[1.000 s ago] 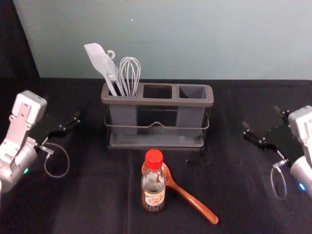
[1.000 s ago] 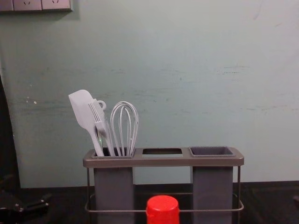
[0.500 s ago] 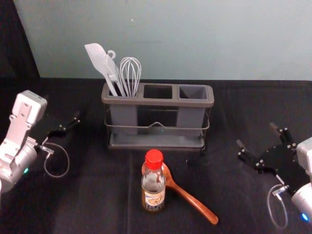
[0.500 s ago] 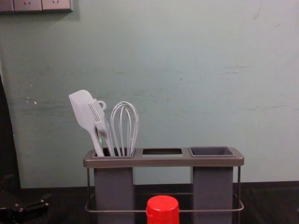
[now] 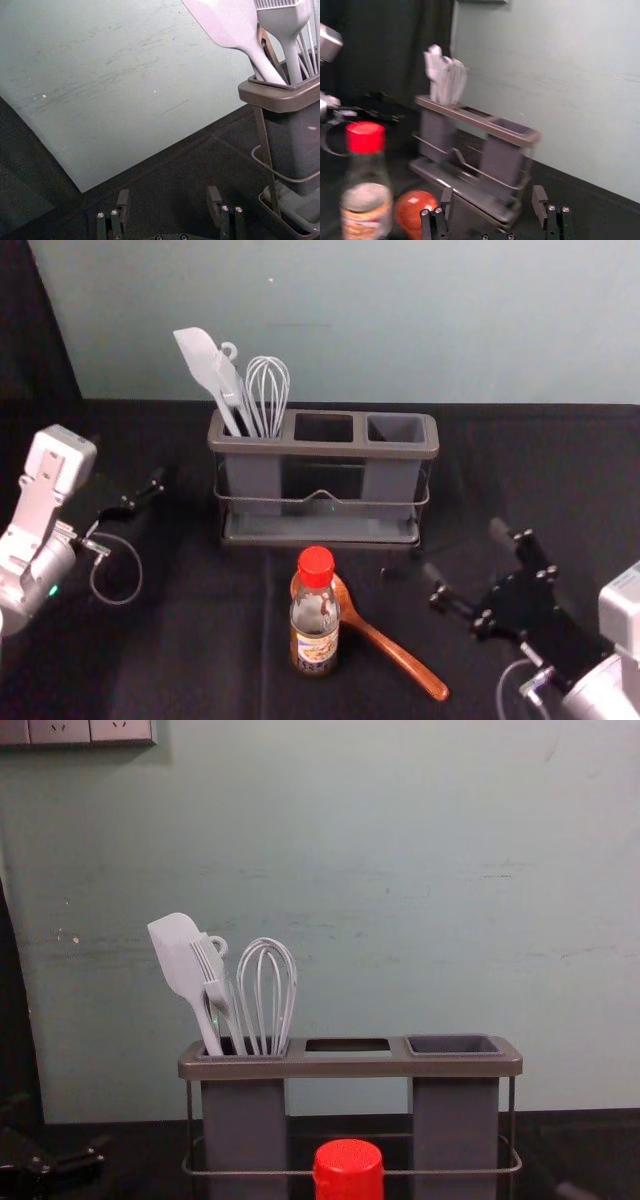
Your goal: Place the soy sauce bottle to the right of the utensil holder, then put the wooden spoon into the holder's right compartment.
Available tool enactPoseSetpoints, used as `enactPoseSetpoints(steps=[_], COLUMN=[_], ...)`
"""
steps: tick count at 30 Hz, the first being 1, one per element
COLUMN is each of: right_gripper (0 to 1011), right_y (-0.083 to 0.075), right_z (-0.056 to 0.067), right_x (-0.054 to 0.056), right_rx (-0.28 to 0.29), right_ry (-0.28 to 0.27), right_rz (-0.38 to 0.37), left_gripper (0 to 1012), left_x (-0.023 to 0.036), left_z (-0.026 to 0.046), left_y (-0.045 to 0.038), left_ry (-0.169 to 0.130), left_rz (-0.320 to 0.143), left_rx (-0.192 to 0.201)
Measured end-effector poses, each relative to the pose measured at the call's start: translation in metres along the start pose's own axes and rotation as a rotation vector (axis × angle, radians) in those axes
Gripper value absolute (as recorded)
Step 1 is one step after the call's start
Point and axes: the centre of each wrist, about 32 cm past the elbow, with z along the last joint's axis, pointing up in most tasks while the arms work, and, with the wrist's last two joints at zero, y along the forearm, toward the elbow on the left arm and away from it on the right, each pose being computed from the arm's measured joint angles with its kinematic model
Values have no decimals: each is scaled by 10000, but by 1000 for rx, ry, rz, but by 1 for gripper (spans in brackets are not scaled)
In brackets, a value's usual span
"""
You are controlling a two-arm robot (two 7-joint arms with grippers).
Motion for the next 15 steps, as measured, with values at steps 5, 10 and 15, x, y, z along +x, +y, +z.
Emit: enactPoseSetpoints(steps=[5,10,15], right_gripper=[1003,1002,1003], right_y=[-21,-28,-14], right_z=[72,114,132], right_x=[-150,-262,-373], right_rx=[21,33,39], right_ry=[46,76,101], right_rz=[58,99,147], left_gripper=[1000,1000,1000], left_x=[0,0,0], left_z=[0,0,0], left_y=[0,0,0], left_ry=[0,0,0], left_rz=[0,0,0], left_rx=[0,0,0])
